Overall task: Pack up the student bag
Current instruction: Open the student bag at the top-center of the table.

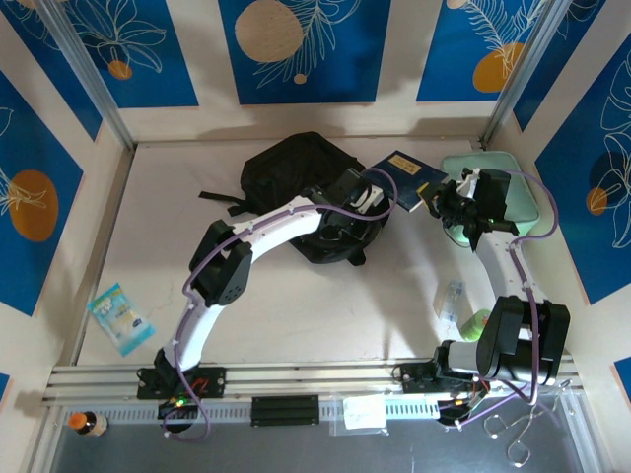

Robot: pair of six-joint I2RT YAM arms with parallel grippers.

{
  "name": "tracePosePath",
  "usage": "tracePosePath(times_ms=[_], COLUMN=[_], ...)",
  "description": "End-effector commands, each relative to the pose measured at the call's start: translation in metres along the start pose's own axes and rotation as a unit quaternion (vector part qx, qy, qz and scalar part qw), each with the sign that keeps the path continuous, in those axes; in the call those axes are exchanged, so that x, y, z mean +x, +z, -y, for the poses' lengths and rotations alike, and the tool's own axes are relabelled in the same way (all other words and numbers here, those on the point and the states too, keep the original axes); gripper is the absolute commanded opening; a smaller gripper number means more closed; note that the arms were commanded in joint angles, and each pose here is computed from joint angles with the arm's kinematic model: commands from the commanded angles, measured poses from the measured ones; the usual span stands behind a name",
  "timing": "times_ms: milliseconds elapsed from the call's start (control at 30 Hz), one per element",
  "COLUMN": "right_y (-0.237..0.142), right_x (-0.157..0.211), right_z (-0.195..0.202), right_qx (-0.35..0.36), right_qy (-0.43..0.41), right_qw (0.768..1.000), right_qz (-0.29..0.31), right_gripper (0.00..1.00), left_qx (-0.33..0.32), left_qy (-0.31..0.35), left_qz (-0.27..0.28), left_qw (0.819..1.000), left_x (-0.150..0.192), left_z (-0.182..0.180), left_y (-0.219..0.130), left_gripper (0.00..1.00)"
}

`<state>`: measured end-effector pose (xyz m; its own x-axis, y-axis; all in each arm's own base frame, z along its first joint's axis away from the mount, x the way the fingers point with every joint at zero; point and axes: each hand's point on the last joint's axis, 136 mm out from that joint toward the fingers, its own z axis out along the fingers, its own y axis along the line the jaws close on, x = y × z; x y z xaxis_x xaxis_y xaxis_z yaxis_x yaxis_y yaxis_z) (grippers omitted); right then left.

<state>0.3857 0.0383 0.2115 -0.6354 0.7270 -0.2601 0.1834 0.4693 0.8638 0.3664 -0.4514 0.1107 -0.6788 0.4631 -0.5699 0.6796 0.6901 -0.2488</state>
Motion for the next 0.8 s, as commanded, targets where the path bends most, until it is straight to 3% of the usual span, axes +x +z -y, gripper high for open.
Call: tracePosePath(times_ms=[0,633,767], right_y=[-0.002,-0.030,-0.036], right_x=[0.001,-0.017,-0.020], right_z=[0.000,0.020,0.018], right_qx=[-0.004,0.099,0.106], right_qy=[0.002,-0.001,-0.006], right_qw=[1.000,0.993,0.991], right_qz=[-0.002,0.065,0.076], right_gripper=[0.00,0.00,0.00], left_qx=[-0.018,0.010,0.018], left_qy=[0.003,-0.005,-0.005], left_qz=[0.000,0.009,0.020], left_qw=[1.000,1.000,1.000], left_x=[-0.005,-0.010,-0.016], left_z=[-0.008,-0.006,-0.005], left_y=[-0.004,-0.006,-0.013], left_gripper=[0.46,0.20,0.06])
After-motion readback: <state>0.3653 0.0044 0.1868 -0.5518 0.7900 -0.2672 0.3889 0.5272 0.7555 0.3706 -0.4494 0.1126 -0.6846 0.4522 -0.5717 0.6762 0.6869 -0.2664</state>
